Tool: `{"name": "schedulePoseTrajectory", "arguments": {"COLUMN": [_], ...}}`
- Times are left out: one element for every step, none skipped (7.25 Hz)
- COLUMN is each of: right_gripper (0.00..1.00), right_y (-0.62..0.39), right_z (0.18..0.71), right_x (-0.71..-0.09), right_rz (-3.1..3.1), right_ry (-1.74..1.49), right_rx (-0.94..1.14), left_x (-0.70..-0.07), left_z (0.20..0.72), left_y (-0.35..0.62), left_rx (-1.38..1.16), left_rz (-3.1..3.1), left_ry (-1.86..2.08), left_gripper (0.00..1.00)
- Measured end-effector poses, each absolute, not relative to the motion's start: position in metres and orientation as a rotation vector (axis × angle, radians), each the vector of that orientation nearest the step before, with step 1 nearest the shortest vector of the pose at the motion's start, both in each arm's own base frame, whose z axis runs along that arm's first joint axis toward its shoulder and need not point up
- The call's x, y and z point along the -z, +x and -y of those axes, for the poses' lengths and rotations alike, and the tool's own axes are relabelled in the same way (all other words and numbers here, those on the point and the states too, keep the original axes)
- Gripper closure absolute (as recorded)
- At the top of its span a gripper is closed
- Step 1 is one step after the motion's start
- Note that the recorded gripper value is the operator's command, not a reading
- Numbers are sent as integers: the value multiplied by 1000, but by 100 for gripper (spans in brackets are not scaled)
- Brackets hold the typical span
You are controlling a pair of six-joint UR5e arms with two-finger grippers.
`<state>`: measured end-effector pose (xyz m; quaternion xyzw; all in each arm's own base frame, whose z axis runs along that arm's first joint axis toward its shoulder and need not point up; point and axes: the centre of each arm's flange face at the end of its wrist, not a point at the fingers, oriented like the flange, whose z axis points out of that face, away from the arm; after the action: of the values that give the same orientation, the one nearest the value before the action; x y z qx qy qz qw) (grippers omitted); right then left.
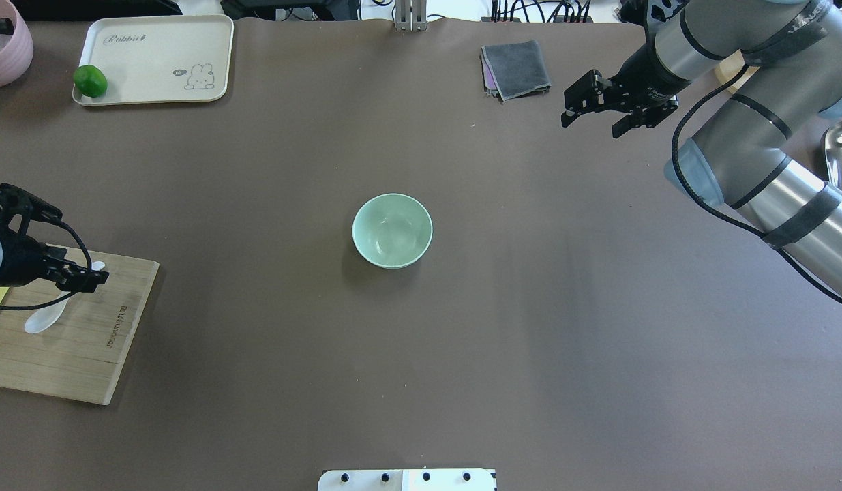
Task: Place spoon in bowl
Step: 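Lower the left gripper onto the white spoon on the bamboo board and grasp it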
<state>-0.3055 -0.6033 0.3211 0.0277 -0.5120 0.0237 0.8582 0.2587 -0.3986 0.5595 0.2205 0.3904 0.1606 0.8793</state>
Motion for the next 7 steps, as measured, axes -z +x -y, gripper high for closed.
{"name": "schedulePoseTrajectory", "arguments": {"right_gripper": [0, 0, 0, 0, 0, 0, 0], "right_y": [-306, -307, -307, -308, -308, -308, -308], "right_z": [603, 603, 603, 603, 603, 602, 602], "right_x": [-320, -320, -320, -319, -318, -318, -318], "right_rz": [1076, 1076, 1075, 1076, 1076, 1077, 1077], "right_ry": [59, 60, 61, 62, 62, 61, 61], "right_rx": [-47, -45, -45, -45, -45, -46, -47], "left_x": [-562, -563, -565, -567, -569, -570, -570], "left_z": [398, 398, 396, 394, 392, 390, 389], "left_y": [259, 258, 258, 256, 255, 255, 255], "left_rx": [-335, -335, -337, -339, -340, -341, -344], "left_rz": [-812, -812, -814, -816, -817, -818, -819], "left_ry": [456, 453, 451, 450, 448, 445, 443], "left_gripper": [31, 33, 33, 33, 34, 35, 38]}}
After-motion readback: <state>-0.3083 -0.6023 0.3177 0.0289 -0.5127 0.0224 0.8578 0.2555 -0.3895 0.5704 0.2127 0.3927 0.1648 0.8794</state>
